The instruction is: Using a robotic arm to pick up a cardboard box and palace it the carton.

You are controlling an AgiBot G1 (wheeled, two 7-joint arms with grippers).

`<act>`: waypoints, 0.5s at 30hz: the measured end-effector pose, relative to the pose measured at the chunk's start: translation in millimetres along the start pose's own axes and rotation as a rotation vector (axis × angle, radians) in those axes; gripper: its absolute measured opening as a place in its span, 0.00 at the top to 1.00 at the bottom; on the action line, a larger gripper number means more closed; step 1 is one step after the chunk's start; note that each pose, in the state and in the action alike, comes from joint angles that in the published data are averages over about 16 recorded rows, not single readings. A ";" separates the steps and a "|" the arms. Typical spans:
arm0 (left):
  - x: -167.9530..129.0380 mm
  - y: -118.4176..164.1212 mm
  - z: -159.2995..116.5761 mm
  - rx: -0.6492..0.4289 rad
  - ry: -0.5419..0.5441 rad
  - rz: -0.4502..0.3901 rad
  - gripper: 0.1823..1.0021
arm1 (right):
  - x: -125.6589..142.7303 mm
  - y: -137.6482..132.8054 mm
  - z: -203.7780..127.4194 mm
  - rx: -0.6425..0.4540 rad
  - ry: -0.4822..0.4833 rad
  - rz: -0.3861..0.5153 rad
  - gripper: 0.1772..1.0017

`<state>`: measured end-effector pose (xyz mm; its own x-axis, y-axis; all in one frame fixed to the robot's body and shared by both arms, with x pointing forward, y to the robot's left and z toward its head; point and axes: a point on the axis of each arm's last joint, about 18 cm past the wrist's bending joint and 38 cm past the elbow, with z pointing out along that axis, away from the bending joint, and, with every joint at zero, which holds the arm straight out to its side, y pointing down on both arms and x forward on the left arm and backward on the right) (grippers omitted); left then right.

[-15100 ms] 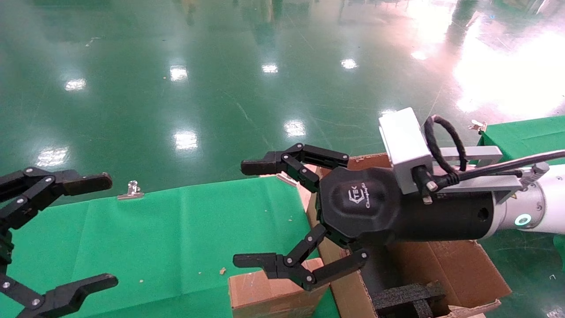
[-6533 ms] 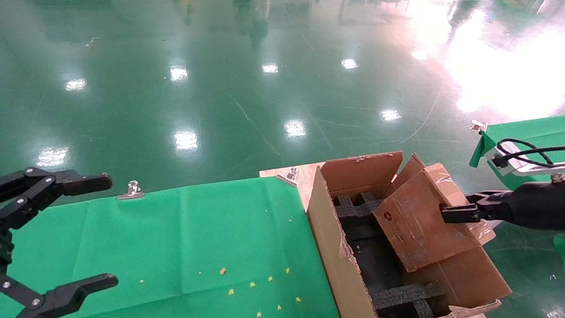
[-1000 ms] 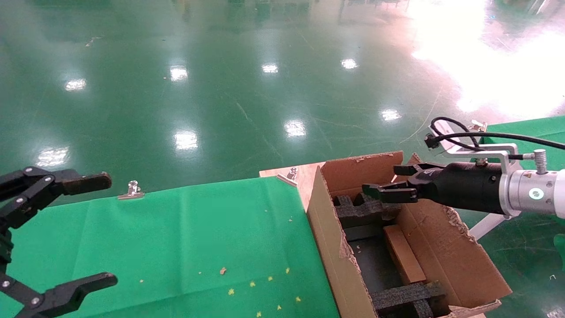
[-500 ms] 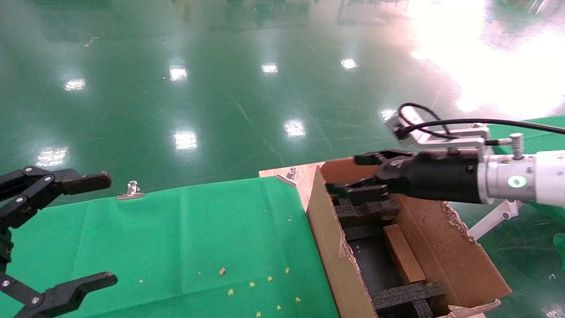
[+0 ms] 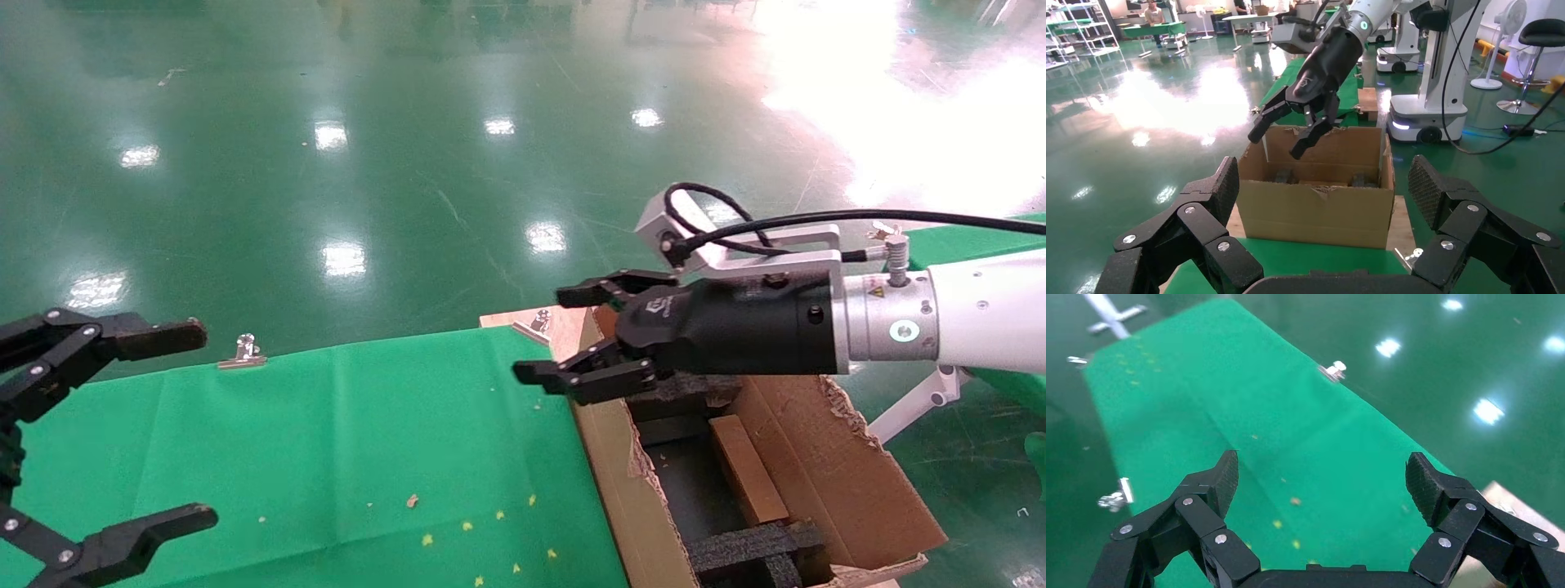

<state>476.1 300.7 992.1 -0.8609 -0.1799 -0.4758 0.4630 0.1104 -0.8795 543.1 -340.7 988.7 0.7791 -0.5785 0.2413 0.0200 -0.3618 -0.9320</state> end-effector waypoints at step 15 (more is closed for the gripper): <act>0.0 0.0 0.0 0.000 0.000 0.000 0.00 | -38.6 -23.1 9.8 0.160 -0.215 -0.142 0.00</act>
<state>476.1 300.7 992.1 -0.8609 -0.1799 -0.4758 0.4630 0.1104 -0.8795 518.7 -302.9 998.3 0.8761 -0.3560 0.3252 0.2232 -0.2984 -0.9280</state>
